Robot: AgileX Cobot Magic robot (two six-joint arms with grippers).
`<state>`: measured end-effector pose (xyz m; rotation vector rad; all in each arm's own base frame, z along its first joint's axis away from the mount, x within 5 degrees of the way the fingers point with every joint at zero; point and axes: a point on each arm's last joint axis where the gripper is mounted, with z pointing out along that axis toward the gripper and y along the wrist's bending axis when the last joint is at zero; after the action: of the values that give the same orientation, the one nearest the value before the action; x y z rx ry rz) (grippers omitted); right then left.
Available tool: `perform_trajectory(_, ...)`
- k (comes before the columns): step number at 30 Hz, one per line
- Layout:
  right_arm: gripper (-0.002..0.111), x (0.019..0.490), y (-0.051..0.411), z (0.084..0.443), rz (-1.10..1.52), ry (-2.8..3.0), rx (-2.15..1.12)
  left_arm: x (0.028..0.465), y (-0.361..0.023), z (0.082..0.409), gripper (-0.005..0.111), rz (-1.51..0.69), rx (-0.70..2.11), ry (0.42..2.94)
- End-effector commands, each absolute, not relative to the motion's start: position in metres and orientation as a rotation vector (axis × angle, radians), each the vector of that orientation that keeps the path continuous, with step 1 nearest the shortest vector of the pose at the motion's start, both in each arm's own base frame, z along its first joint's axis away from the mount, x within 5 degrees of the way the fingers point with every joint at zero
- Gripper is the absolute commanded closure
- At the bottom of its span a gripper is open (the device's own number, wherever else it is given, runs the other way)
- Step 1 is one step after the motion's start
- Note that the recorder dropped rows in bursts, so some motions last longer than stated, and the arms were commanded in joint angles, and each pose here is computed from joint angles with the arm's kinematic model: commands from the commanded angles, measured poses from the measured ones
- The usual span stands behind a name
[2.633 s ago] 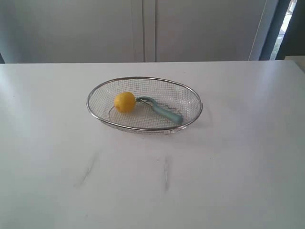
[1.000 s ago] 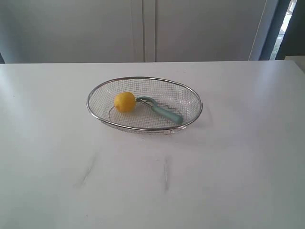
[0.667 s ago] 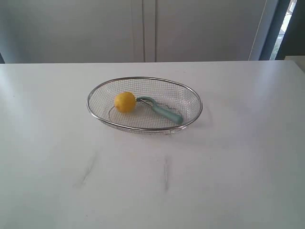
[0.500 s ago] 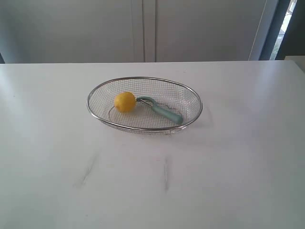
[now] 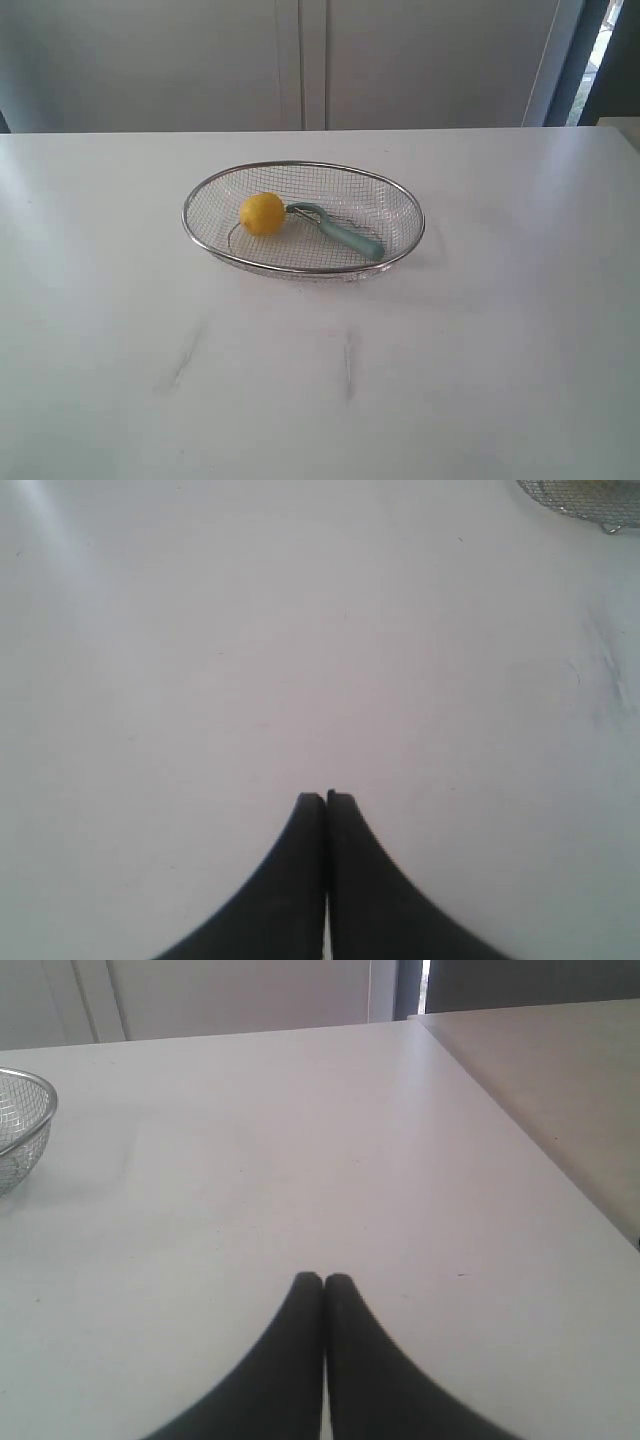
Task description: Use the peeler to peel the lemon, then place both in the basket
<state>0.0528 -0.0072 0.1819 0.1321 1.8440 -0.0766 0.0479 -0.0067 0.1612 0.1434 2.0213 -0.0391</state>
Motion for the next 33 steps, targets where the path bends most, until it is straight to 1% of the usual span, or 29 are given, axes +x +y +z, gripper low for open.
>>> perform_trajectory(1, 0.108, 0.0528, -0.0077, 0.1818, -0.095, 1.829, 0.120, 0.0476, -0.0066, 0.1580, 0.107, -0.038, 0.141, 2.029)
perform_trajectory(33, 0.108, 0.0531, -0.0055, 0.1818, -0.067, 1.831, 0.082, 0.0476, -0.0066, 0.1580, 0.107, -0.038, 0.141, 2.029)
